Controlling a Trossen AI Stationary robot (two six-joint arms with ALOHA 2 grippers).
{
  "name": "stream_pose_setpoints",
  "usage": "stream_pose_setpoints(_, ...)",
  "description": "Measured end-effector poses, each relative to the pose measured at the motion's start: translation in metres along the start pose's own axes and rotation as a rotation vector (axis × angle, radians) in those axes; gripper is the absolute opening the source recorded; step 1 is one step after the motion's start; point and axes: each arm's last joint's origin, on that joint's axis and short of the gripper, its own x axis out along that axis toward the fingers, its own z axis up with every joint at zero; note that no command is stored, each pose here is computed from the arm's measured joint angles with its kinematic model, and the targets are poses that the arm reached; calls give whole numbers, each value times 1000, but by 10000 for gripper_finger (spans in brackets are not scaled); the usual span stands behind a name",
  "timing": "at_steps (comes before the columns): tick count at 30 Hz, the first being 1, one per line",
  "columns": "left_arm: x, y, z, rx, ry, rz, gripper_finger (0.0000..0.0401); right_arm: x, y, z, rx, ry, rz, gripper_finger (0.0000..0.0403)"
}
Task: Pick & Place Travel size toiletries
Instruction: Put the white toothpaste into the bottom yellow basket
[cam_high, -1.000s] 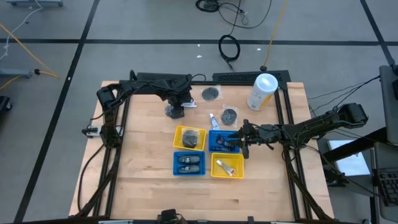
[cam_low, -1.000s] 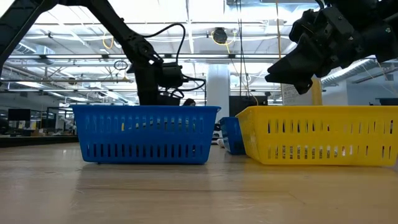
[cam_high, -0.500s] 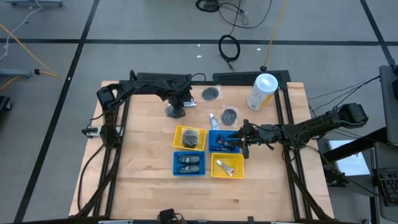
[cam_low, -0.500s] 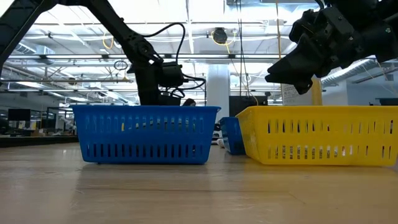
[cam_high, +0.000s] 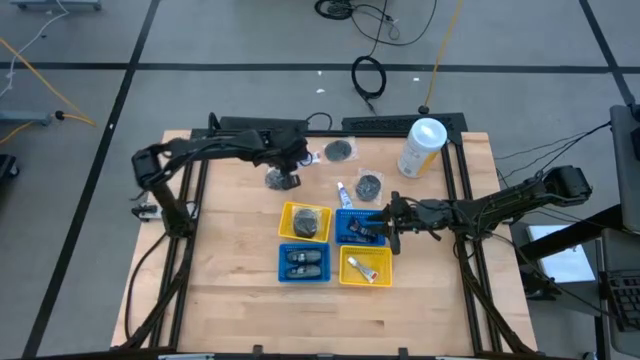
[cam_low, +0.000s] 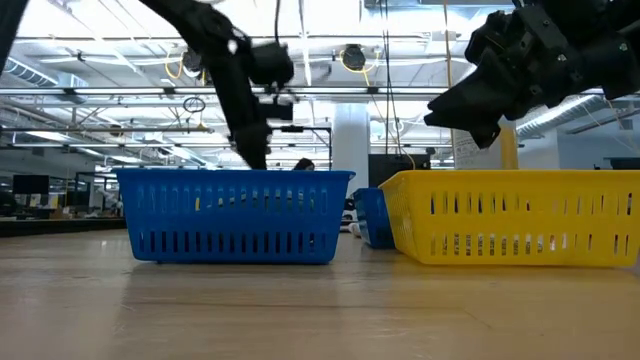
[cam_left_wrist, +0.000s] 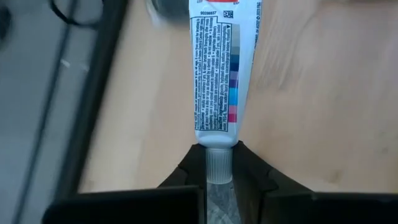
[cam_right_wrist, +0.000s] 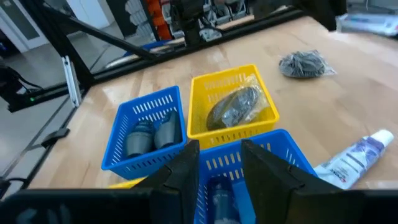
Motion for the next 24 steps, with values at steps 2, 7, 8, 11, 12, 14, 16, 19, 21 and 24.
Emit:
stream_pose_setpoints(2, -19, -10, 4, 26, -47, 27, 30, 0, 0, 1, 2, -13, 5, 112)
stream_pose_setpoints(7, -64, -40, 12, 80, -185, 37, 30, 0, 2, 5, 9, -52, 19, 112)
stream_pose_setpoints(8, -70, -48, 13, 94, -206, 42, 30, 0, 2, 6, 10, -61, 22, 112)
stream_pose_setpoints(11, -87, -70, 13, 133, -249, 76, 30, 0, 3, 9, 16, -95, 35, 111)
stream_pose_setpoints(12, -91, -77, 13, 145, -259, 91, 30, -1, 4, 10, 18, -105, 39, 111)
stream_pose_setpoints(14, -97, -92, 12, 162, -273, 126, 30, -1, 5, 13, 22, -129, 48, 112)
stream_pose_setpoints(16, -103, -106, 12, 170, -291, 162, 30, -1, 5, 16, 33, -159, 59, 112)
stream_pose_setpoints(19, -109, -129, 11, 187, -333, 201, 30, -2, 7, 19, 53, -196, 73, 112)
stream_pose_setpoints(21, -113, -142, 9, 201, -349, 225, 30, -3, 7, 22, 64, -223, 81, 112)
stream_pose_setpoints(24, -116, -158, 10, 209, -396, 250, 30, -4, 8, 25, 75, -260, 94, 112)
